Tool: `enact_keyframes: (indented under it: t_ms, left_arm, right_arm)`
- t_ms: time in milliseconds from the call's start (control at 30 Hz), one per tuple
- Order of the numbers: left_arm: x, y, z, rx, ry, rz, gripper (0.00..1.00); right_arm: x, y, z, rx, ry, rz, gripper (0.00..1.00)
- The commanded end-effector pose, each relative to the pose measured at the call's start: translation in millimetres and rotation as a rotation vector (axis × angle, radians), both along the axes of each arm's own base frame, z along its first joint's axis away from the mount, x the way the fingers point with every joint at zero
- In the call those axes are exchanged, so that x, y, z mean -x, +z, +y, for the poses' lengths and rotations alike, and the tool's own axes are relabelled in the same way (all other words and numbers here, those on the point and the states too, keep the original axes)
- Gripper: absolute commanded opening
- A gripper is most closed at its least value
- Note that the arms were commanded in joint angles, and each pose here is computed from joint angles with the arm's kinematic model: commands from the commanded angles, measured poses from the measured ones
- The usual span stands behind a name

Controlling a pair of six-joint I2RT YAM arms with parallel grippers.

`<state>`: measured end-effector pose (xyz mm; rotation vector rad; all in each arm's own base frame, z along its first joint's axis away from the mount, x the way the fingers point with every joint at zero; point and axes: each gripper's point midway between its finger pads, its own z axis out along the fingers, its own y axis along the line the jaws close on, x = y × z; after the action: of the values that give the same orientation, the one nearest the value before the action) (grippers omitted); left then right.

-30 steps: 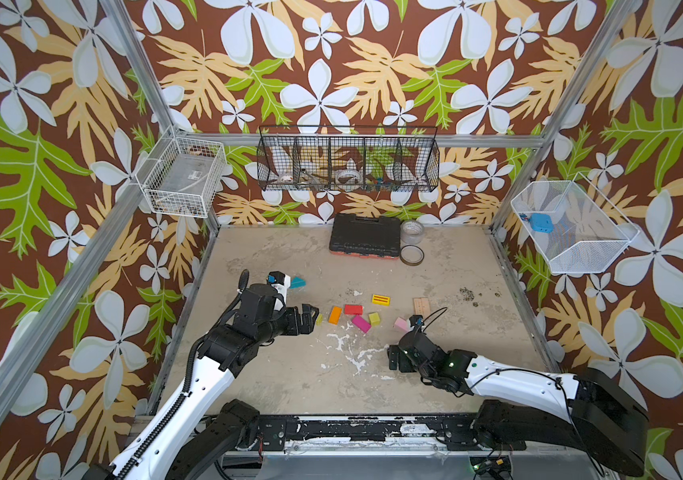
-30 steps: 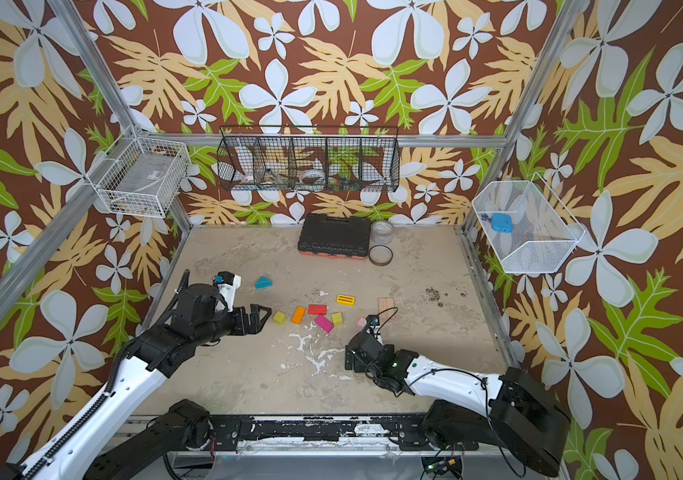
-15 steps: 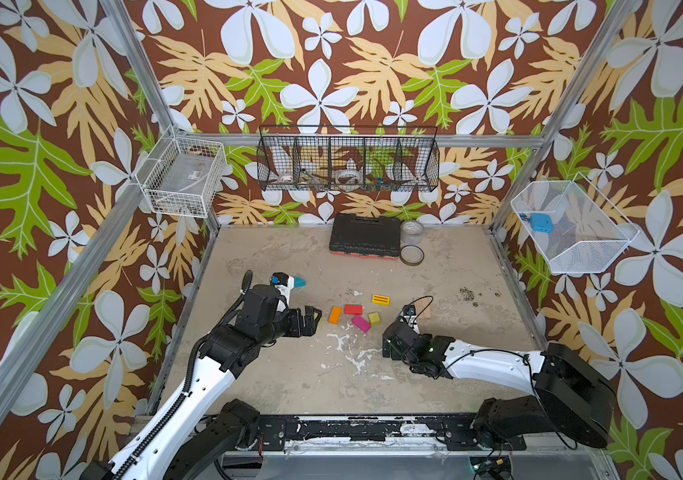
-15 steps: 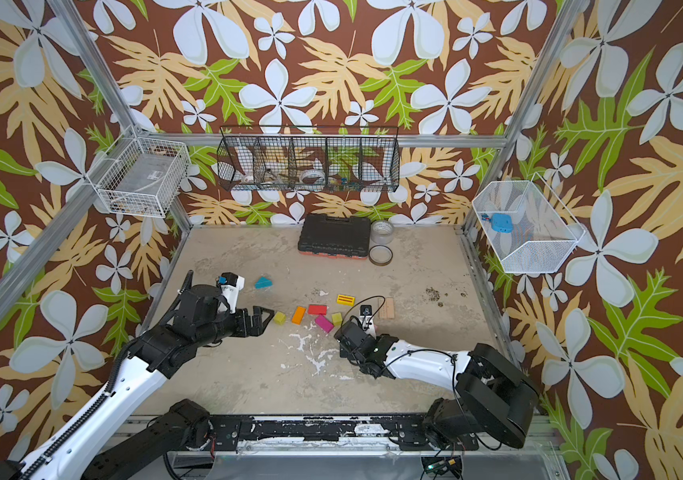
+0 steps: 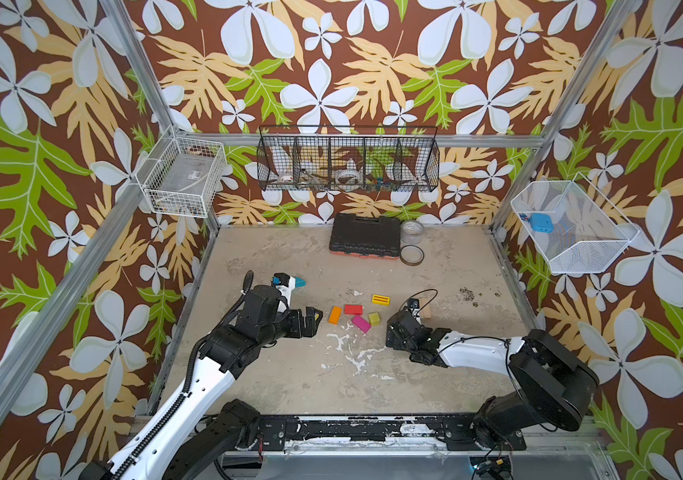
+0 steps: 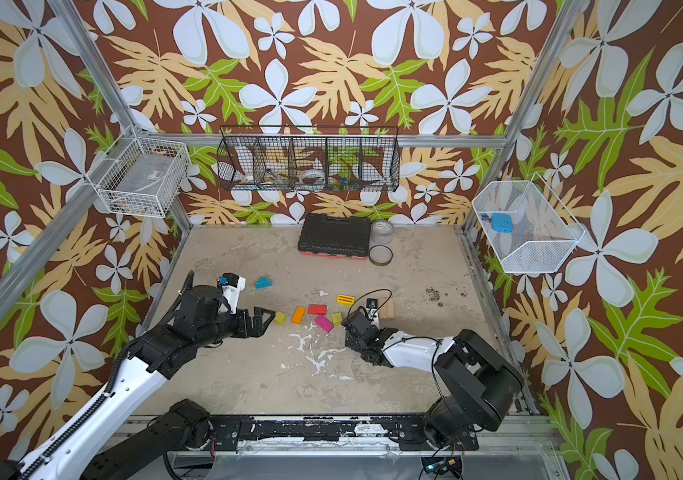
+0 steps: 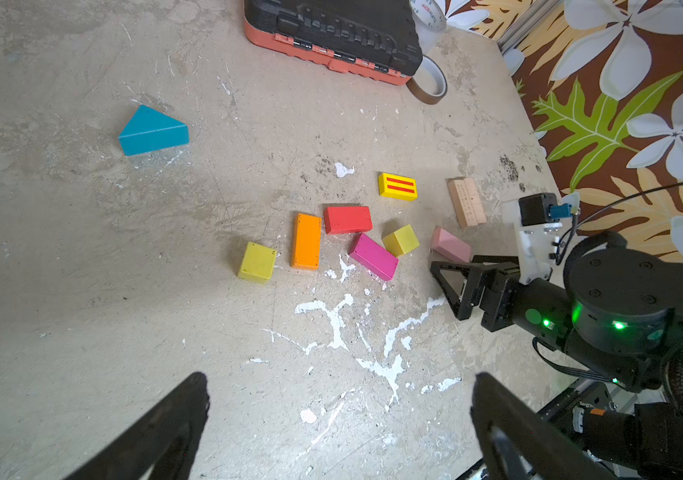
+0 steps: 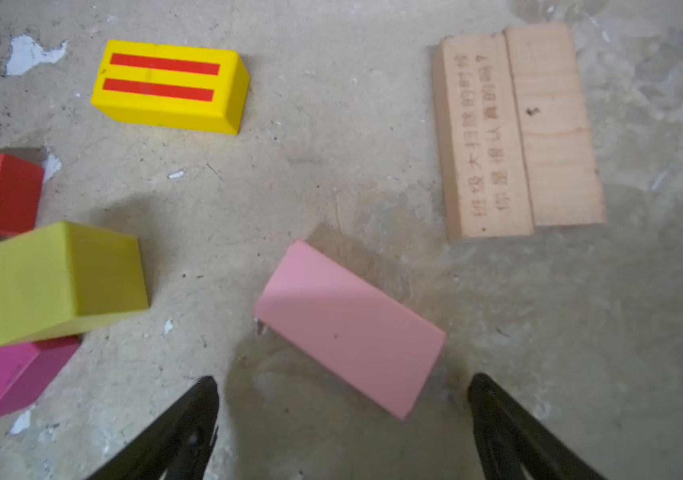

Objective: Build the wood block tower
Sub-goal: 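Lower the right gripper onto the pink block and close it, then lift the pink block and carry it over the paired wooden sticks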

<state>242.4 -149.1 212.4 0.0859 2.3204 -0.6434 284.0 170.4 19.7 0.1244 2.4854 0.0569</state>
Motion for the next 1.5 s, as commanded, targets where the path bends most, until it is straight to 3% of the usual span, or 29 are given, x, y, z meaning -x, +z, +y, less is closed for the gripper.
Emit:
enact_keyframes:
  t_ms: [0,533,967,1167,1267,1367,1467]
  left_arm:
    - [-0.9,2.3,0.0,0.006,0.008,-0.005,1.00]
    - [-1.5,-0.1,-1.4,0.003,0.001,0.003,1.00]
    - [-1.5,0.0,-1.5,0.003,0.001,0.003,1.00]
    - [-1.1,-0.1,-2.1,0.006,-0.002,0.003,1.00]
    - [-1.7,-0.7,-2.8,0.005,-0.005,0.005,1.00]
    - [-1.6,-2.9,-3.8,0.005,-0.010,0.013,1.00]
    - [-1.0,-4.1,-6.3,0.007,-0.025,0.017,1.00]
  right_arm:
    - [1.1,-8.5,5.5,-0.005,0.013,0.039,0.93]
    - [-7.2,-23.5,1.1,0.100,0.005,0.070,0.79]
    - [-3.2,-18.4,4.0,0.082,0.028,0.072,0.44]
    - [-7.5,18.7,3.8,0.049,0.033,0.003,0.38]
    - [-23.4,58.7,6.1,0.048,0.020,-0.087,0.36]
    - [-45.1,106.1,17.2,0.026,0.035,-0.161,0.27]
    - [-62.3,151.6,25.1,0.012,0.044,-0.235,0.28]
